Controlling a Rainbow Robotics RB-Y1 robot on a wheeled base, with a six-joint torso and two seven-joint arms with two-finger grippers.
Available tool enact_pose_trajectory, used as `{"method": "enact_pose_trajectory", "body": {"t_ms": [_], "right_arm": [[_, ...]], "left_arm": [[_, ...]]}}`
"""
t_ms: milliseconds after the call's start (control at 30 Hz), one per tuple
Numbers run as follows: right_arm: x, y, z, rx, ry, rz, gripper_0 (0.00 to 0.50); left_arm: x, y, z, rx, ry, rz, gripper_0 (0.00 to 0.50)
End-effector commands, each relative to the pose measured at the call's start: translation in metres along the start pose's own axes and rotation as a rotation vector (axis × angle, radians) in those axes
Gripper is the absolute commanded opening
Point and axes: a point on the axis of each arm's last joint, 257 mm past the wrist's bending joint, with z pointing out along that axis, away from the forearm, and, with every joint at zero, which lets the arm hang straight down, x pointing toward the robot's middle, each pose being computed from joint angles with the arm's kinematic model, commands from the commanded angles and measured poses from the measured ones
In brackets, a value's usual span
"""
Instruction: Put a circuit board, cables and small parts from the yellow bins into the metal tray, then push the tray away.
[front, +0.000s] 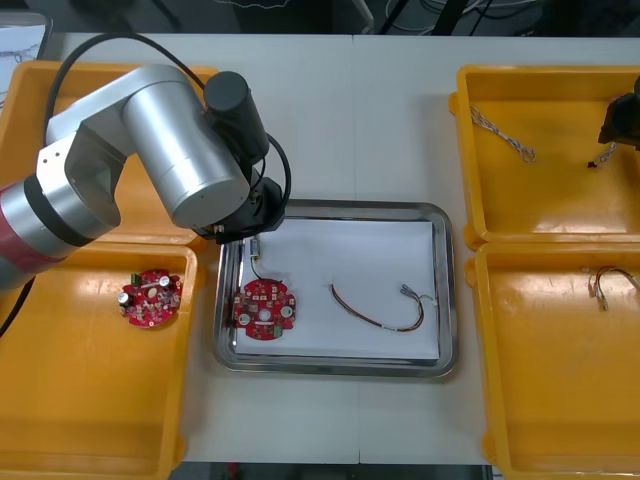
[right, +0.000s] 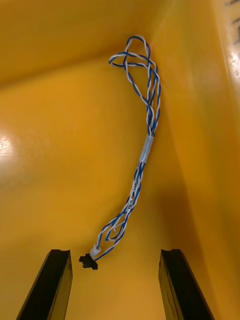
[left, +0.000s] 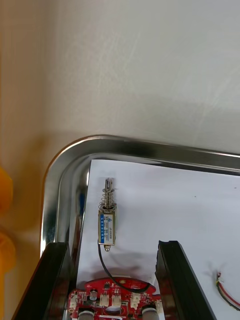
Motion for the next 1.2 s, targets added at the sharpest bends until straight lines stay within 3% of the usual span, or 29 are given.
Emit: {"method": "enact_pose_trajectory", "body": {"t_ms": [33,167,467,1067,1133,1200], "right_arm": [[-0.021,0.020,-0.008,-0.024,-0.046,-0.005,0.500],[-0.015,0.025,-0.002,-0.033,-0.033,0.013,0.500],[0.004,0.030,0.013,-0.051,-0.002,0.055,0.500],[0.025,0.013,0.035,-0.029,-0.005,0.081,0.500],[0.027,0.011,0.037,-0.026,-0.006,0.083,0.410],[0.029,0.009,0.039,-0.023,-0.003,0.084,0.391]], "left_arm": [[-0.036,0.003,-0.040,0.036,-0.076,-0.053,0.500],[-0.045,0.020,-0.051,0.027,-0.084,-0.016,0.500],[-0.074,0.074,-0.068,0.002,-0.058,0.068,0.500],[-0.135,0.159,-0.080,-0.055,-0.055,0.271,0.500],[-0.142,0.174,-0.081,-0.065,-0.051,0.292,0.500],[-0.146,0.185,-0.082,-0.079,-0.049,0.315,0.500]]}}
